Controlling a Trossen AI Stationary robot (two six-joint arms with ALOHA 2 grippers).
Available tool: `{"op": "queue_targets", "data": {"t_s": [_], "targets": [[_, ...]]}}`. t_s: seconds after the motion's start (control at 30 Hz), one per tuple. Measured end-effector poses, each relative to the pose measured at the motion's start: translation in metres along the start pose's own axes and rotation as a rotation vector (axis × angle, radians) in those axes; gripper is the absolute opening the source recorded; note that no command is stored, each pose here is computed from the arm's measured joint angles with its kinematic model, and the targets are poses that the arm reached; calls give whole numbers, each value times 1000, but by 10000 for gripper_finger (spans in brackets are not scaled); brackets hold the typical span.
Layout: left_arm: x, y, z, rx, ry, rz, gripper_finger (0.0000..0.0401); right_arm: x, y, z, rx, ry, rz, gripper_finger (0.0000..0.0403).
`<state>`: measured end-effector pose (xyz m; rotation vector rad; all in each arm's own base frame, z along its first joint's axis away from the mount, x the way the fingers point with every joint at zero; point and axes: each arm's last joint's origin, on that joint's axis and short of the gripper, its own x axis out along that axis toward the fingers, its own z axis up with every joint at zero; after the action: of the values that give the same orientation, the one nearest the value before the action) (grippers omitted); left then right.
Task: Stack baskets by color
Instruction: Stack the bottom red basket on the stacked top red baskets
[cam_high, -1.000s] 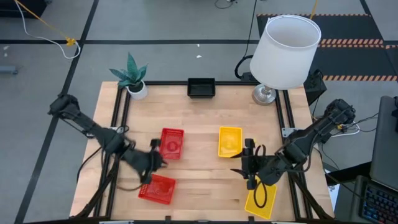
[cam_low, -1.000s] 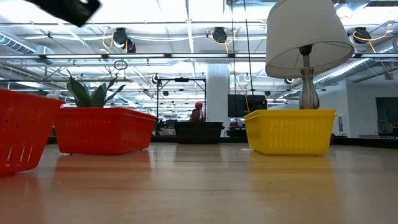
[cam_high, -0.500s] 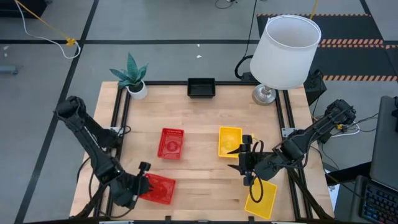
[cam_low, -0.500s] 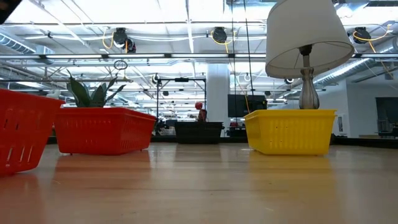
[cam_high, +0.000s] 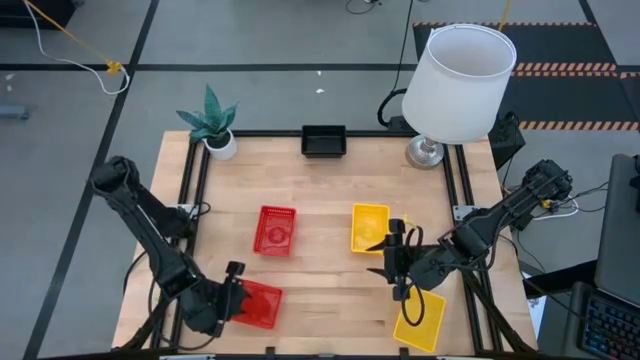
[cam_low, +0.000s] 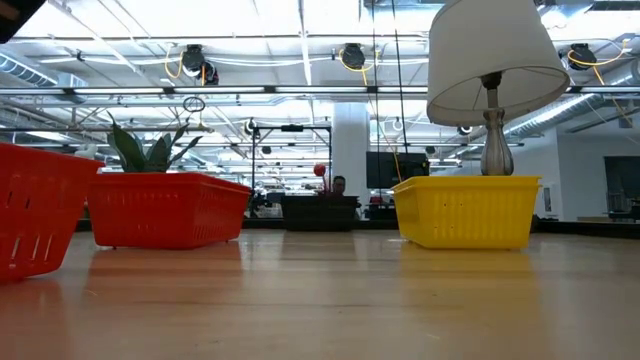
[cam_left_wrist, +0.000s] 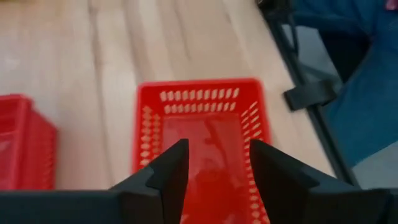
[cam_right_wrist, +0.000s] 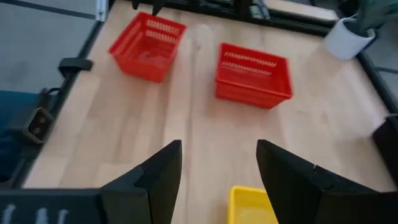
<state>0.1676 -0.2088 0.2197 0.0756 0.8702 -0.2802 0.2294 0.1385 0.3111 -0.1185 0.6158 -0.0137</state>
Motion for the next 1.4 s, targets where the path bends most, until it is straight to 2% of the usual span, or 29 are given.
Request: {"op": "queue_targets", "data": {"t_s": [0.2,0.43,0.53,0.73,1.1,1.27,1.4], "targets": [[23,-20,8,8,68,-57,170,0,1,0,11,8,28,203],[46,-46,26,23,164,-67,131,0,1,0,12,8,29,203],[50,-52,29,24,214,-35,116,0,1,0,12,8,28,203],[59,-50,21,-44,293,41,104,0,1,0,-2,8,29,203],[61,-48,14,-98,300,85,141,0,1,0,-26,7,29,203],[63,-45,6,-88,322,100,127,0,1,0,-26,7,29,203],[63,-46,6,-85,318,98,99,0,1,0,-26,7,29,203]]}}
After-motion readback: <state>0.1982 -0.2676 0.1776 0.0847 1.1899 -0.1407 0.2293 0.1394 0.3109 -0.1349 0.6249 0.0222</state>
